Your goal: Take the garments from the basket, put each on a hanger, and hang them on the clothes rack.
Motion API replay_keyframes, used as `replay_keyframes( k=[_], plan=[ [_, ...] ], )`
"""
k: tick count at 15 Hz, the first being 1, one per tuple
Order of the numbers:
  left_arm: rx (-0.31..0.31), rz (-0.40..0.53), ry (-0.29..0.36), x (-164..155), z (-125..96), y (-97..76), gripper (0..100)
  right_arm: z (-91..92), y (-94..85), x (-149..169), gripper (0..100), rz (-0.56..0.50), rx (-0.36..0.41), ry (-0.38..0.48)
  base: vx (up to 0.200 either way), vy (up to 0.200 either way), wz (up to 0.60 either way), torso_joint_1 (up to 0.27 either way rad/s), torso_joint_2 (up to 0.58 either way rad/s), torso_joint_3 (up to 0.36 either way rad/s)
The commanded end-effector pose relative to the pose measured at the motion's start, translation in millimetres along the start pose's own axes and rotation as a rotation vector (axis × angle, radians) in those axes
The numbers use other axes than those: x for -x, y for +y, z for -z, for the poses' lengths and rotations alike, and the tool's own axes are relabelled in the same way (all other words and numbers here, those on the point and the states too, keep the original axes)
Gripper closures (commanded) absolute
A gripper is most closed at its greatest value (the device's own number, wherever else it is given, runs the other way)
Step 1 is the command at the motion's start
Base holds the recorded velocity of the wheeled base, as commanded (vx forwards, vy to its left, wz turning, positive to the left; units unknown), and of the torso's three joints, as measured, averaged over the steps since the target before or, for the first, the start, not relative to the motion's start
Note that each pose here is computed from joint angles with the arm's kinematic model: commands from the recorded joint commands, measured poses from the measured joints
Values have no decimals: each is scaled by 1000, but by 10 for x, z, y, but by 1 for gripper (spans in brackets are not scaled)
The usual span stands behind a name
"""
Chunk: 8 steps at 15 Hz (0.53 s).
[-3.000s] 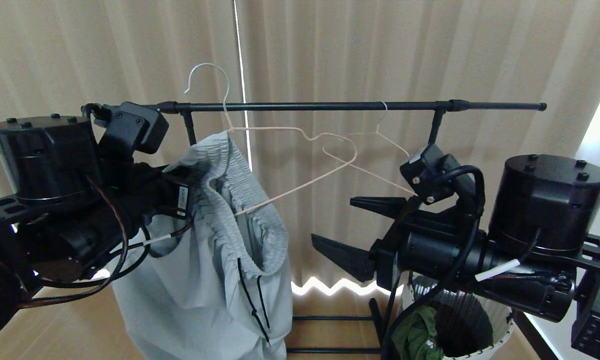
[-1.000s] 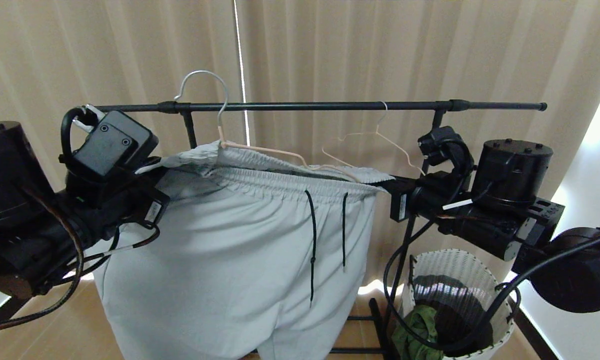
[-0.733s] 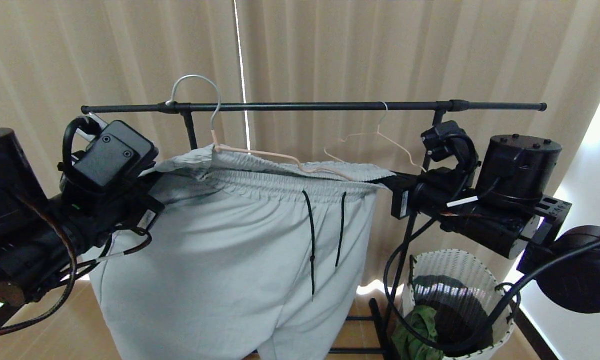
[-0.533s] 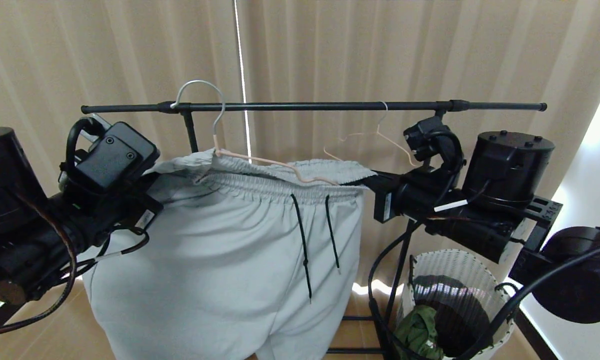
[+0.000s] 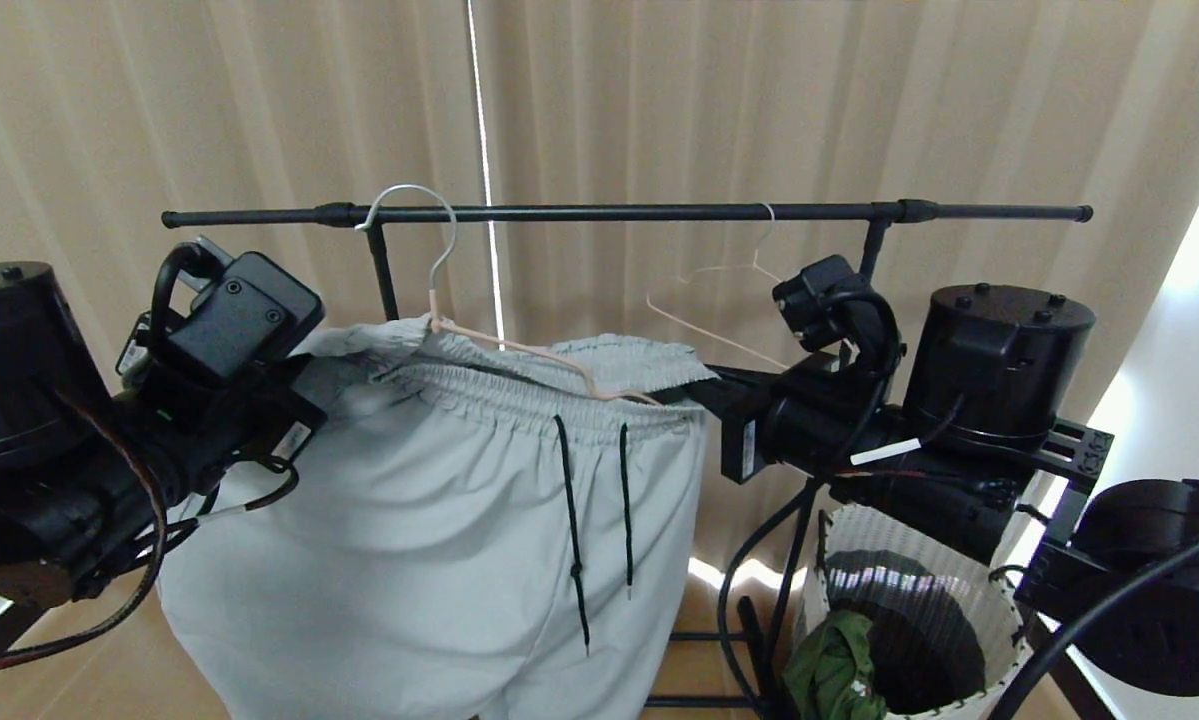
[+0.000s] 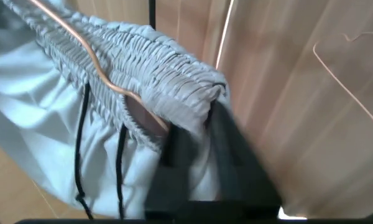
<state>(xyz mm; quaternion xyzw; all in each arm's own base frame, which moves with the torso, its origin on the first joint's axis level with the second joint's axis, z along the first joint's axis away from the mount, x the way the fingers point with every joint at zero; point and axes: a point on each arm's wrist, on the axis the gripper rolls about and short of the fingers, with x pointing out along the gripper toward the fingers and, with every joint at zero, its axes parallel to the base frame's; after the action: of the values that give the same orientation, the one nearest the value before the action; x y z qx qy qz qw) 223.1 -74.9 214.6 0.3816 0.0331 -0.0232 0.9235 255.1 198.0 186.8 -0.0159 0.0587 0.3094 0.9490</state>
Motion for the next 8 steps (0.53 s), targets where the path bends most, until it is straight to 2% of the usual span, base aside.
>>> replay_keyframes(
  k=[1, 8],
  plan=[
    [1, -2, 7, -7, 8, -6, 100, 31, -15, 32, 0, 7, 10, 6, 0, 0, 0, 0, 0, 0],
    [21, -45, 48, -40, 1, -11, 100, 106, -213, 242, 0, 64, 106, 37, 0, 0, 0, 0, 0, 0]
  ],
)
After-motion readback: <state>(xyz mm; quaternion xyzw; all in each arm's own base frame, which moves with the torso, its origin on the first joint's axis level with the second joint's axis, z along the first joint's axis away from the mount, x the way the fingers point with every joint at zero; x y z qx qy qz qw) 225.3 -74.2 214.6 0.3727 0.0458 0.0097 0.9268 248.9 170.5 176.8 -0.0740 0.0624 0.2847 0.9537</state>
